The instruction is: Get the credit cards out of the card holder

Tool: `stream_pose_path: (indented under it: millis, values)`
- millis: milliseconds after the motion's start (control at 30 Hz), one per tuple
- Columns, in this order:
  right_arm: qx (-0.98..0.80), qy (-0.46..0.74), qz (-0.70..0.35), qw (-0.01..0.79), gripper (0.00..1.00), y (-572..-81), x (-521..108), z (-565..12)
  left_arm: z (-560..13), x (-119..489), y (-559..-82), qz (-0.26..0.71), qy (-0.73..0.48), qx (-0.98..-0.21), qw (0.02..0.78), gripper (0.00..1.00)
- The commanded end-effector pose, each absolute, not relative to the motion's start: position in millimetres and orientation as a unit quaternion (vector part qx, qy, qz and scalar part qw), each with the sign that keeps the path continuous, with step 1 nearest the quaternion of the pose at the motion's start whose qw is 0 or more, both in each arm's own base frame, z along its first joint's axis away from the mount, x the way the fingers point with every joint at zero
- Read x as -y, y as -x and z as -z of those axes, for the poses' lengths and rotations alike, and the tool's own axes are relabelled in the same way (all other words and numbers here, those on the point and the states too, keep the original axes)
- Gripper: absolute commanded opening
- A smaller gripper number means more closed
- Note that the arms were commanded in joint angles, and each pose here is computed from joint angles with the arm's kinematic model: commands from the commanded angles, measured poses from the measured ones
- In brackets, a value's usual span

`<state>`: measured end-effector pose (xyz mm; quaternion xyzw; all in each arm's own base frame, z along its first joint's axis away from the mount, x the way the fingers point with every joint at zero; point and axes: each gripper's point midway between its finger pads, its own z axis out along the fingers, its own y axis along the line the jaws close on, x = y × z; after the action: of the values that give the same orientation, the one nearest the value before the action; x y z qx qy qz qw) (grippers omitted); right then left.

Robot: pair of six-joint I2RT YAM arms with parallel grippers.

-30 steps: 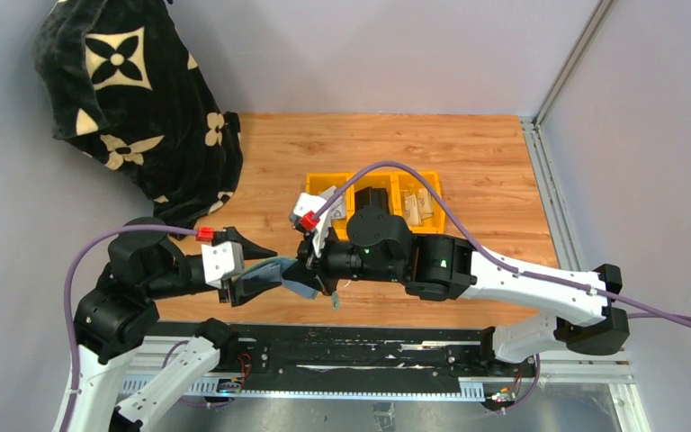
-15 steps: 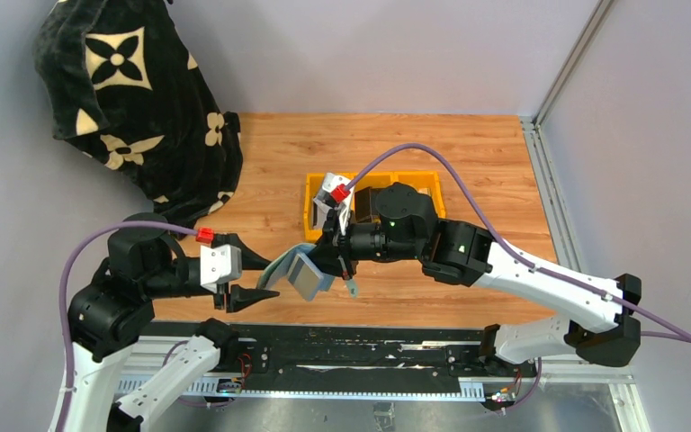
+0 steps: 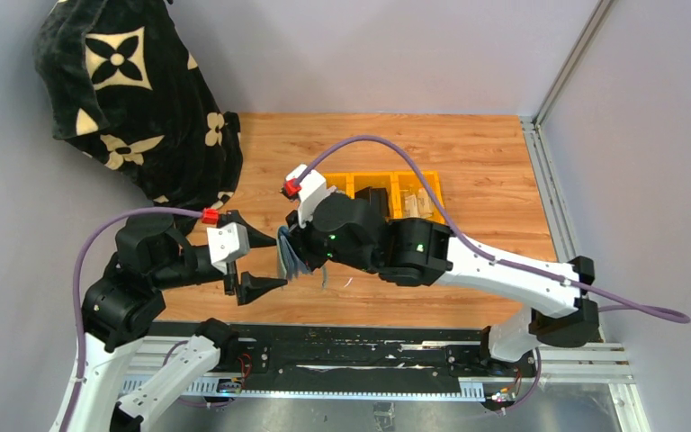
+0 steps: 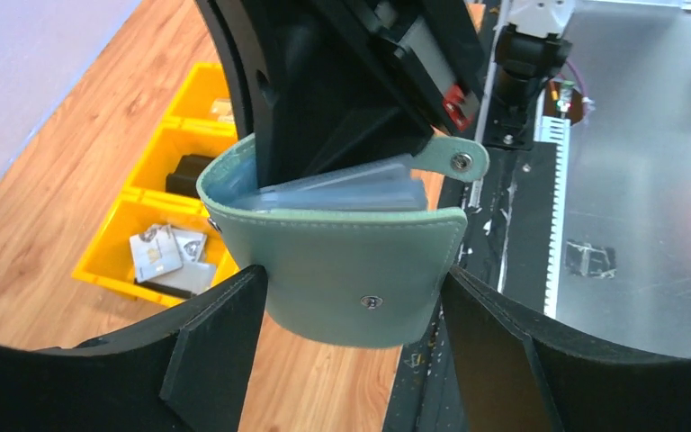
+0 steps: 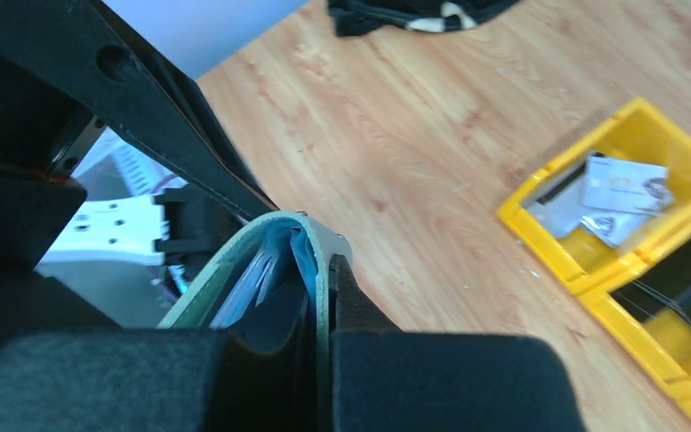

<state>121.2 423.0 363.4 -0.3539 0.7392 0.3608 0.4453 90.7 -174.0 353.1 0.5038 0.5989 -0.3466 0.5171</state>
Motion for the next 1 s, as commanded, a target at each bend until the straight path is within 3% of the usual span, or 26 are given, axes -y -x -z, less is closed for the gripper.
stream_pose_path:
  millis: [0,167,567,767,967]
  values:
    - [-0.755,0.300,-0.276,0.514,0.00,-139.1,-417.7,-378.4,-343.3,169.3,-111.2,0.312,-0.478,-0.620,0.538,0.74]
    - [-0.752,0.306,-0.269,0.519,0.00,-134.8,-420.8,-378.9,-346.8,151.5,-130.5,0.243,-0.445,-0.621,0.599,0.68]
    - [-0.751,0.300,-0.264,0.526,0.00,-132.4,-407.4,-379.2,-350.0,156.2,-117.4,0.273,-0.446,-0.610,0.595,0.71]
    - [-0.750,0.298,-0.265,0.528,0.00,-131.8,-401.2,-379.7,-355.4,142.9,-132.6,0.234,-0.407,-0.632,0.617,0.63]
    - [-0.748,0.296,-0.268,0.529,0.00,-130.9,-396.8,-382.5,-354.1,154.5,-109.5,0.295,-0.415,-0.617,0.600,0.66]
